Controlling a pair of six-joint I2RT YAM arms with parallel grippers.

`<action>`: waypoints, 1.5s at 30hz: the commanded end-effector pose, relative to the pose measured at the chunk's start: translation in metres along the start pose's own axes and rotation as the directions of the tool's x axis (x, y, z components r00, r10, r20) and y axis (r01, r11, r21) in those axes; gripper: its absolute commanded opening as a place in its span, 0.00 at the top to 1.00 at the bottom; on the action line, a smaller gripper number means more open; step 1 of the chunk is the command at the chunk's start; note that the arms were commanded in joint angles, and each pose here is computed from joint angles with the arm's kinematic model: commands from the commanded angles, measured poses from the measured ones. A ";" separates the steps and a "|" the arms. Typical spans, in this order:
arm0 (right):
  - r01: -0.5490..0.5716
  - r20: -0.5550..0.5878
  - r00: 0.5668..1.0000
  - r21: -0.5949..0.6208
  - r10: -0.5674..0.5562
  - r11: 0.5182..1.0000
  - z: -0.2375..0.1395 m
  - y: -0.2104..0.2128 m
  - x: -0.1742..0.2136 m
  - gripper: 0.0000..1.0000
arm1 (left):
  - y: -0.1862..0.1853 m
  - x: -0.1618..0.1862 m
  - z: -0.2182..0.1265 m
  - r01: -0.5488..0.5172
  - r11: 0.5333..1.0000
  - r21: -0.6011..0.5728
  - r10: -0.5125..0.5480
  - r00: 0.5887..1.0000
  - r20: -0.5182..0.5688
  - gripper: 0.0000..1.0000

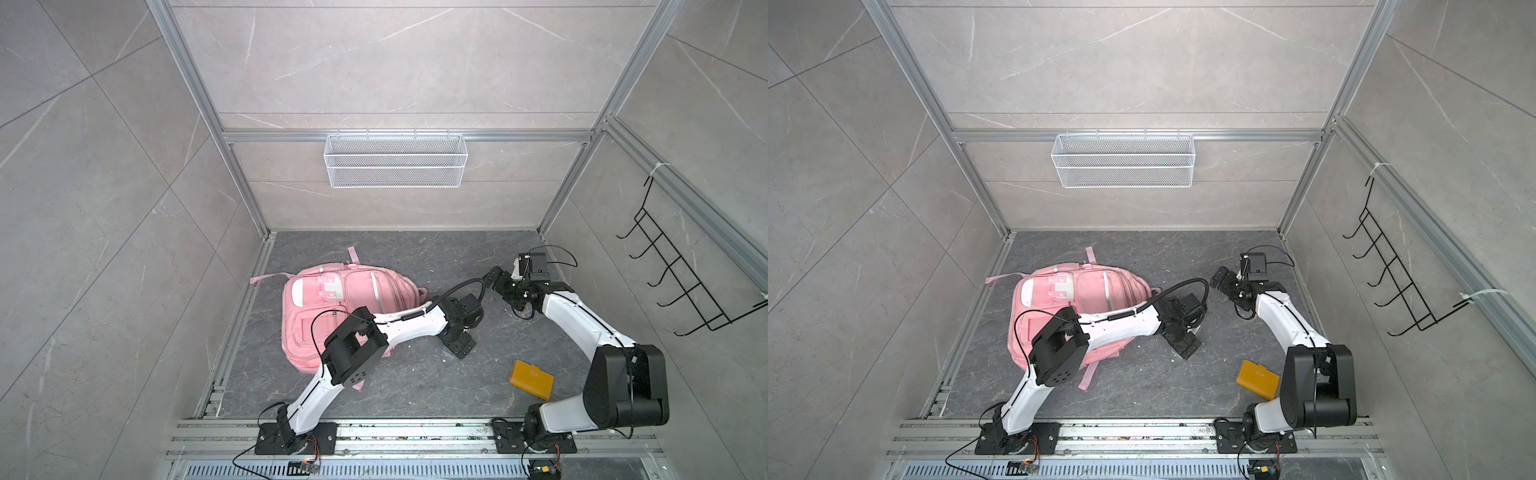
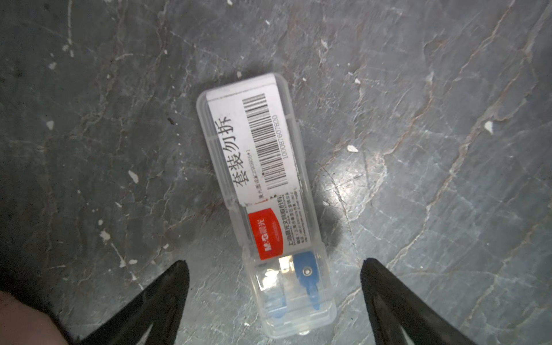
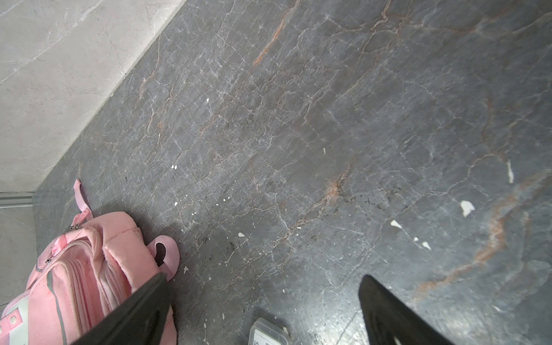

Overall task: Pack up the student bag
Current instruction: 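Reach the left gripper to the clear pencil case, grasp and lift it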

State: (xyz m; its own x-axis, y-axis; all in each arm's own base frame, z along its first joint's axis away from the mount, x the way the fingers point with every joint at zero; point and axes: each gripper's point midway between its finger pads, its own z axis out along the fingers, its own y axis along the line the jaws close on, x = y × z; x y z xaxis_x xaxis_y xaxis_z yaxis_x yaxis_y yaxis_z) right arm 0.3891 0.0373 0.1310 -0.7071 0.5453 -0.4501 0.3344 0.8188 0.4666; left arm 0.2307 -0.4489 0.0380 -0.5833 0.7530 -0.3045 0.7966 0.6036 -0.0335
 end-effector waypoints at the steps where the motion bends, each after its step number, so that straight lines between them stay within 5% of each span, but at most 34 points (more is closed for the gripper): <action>1: 0.021 -0.013 1.000 0.000 -0.021 1.000 -0.007 -0.001 0.006 0.00 | 0.001 0.001 0.000 -0.045 0.998 -0.050 0.044 0.999 -0.025 0.20; 12: 0.025 -0.022 0.999 0.008 -0.025 1.000 -0.005 -0.002 0.006 0.00 | -0.008 0.013 0.016 -0.055 0.997 -0.046 0.052 0.996 -0.071 0.34; 26: 0.023 -0.035 0.999 0.037 -0.022 0.999 -0.003 -0.010 0.010 0.00 | -0.005 0.014 0.004 -0.010 0.998 -0.061 0.007 0.999 -0.049 0.67; 45: 0.021 -0.061 0.998 -0.016 -0.022 1.000 -0.001 -0.002 0.016 0.01 | 0.037 0.009 -0.059 0.153 0.986 -0.070 -0.146 0.985 0.092 0.73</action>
State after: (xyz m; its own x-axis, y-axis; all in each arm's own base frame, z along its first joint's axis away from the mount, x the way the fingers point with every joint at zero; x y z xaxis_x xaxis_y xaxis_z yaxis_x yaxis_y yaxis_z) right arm 0.3823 0.0404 0.1267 -0.7333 0.5251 -0.4319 0.3225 0.8279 0.4590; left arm 0.2251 -0.4115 0.0395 -0.6476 0.7132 -0.2682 0.7394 0.6733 0.0047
